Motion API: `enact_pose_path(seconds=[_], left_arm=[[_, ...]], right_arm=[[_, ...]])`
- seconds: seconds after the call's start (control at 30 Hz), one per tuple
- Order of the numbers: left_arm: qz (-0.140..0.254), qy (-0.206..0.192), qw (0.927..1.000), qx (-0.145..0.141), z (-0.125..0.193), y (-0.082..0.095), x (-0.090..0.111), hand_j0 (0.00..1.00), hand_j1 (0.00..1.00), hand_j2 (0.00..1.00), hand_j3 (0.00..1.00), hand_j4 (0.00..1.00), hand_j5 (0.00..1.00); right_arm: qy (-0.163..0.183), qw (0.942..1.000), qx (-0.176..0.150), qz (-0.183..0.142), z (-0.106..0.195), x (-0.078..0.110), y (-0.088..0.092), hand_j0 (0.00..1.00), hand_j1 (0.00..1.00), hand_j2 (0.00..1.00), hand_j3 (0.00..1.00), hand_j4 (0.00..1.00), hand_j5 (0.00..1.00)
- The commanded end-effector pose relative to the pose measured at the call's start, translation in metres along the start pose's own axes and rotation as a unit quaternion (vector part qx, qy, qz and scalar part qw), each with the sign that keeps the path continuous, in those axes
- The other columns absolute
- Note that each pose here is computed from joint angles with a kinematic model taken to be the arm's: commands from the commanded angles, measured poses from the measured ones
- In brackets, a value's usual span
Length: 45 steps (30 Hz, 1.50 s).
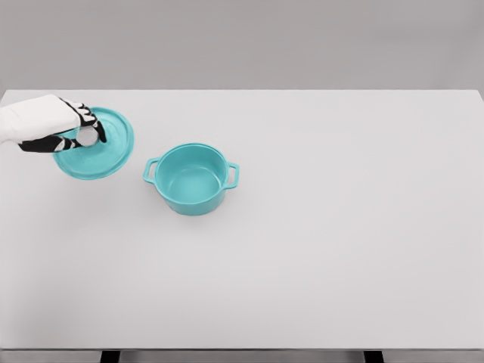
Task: Cover the pot with left arm
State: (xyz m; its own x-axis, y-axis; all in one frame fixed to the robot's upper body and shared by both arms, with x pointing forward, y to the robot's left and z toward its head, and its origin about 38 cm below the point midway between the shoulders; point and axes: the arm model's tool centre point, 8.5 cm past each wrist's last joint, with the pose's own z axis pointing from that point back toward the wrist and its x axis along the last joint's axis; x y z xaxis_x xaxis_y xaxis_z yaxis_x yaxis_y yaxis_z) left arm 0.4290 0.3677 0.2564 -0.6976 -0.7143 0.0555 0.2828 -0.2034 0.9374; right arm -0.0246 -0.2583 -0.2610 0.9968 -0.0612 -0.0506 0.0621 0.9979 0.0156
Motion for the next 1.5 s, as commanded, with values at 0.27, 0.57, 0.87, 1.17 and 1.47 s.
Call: enact_pose_path(seconds=[0.27, 0.57, 0.87, 1.17, 1.47], left_arm=[[-0.008, -0.049, 0.9987, 0.009, -0.014, 0.007, 0.028, 0.51, 0.51, 0.51, 0.51, 0.51, 0.51], [-0.007, -0.079, 0.9968, 0.008, -0.036, 0.004, 0.045, 0.51, 0.51, 0.51, 0.51, 0.51, 0.51], [0.002, -0.11, 0.9938, 0.018, -0.064, -0.001, 0.063, 0.51, 0.51, 0.51, 0.51, 0.51, 0.51], [0.009, -0.112, 0.9934, 0.024, -0.09, -0.002, 0.066, 0.5, 0.5, 0.5, 0.5, 0.5, 0.5], [0.012, -0.128, 0.9916, 0.011, -0.109, -0.006, 0.075, 0.5, 0.5, 0.5, 0.5, 0.5, 0.5]], right_arm=[[0.0, 1.0, 0.0, 0.0, 0.0, 0.0, 0.0, 1.0, 1.0, 1.0, 1.0, 1.0, 1.0], [0.0, 1.0, 0.0, 0.0, 0.0, 0.0, 0.0, 1.0, 1.0, 1.0, 1.0, 1.0, 1.0], [0.0, 1.0, 0.0, 0.0, 0.0, 0.0, 0.0, 1.0, 1.0, 1.0, 1.0, 1.0, 1.0], [0.0, 1.0, 0.0, 0.0, 0.0, 0.0, 0.0, 1.0, 1.0, 1.0, 1.0, 1.0, 1.0], [0.0, 1.0, 0.0, 0.0, 0.0, 0.0, 0.0, 1.0, 1.0, 1.0, 1.0, 1.0, 1.0]])
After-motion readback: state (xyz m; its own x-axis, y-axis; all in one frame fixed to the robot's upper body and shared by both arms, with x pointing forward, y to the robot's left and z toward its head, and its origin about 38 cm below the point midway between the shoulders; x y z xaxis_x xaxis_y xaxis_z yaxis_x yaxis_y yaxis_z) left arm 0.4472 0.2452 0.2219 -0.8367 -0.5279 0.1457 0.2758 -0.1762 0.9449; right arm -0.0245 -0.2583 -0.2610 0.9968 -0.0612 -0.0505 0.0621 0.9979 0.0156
